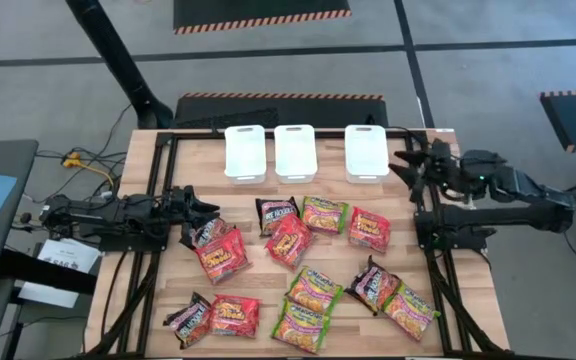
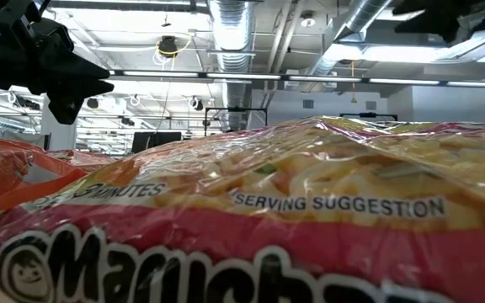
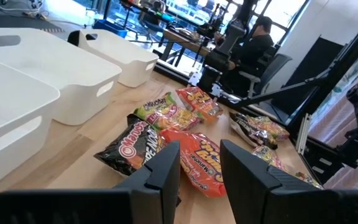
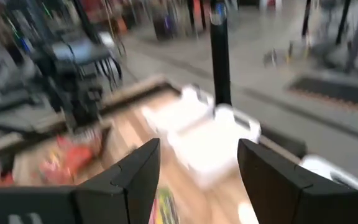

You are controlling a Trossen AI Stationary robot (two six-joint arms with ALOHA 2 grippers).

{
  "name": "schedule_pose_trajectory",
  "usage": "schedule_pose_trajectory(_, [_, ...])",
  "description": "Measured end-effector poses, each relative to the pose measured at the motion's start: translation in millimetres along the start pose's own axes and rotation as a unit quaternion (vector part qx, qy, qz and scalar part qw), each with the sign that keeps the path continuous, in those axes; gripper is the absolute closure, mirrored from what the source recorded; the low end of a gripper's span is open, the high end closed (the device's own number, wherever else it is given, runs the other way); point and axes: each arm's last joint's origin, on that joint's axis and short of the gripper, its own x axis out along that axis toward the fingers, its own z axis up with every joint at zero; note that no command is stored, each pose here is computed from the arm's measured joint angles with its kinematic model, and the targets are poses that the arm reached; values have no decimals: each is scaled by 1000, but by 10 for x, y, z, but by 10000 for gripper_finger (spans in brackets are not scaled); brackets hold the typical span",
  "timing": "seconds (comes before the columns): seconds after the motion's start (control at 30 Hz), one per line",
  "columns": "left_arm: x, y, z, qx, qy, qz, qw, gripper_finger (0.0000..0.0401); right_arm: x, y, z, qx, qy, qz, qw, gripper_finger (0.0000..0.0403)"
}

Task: Sort Maruchan noodles
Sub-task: Put the orange noodle pack into the right white bin

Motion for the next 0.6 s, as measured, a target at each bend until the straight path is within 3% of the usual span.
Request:
schedule_pose_trajectory(0.3, [0,0,0,0,0,0,1000,299,147,49,-67,31,180,-55,982,162])
schedule_pose_trajectory(0.6, [0,0,0,0,0,0,1000,299,456,157,-303,33,348,-54,935,162])
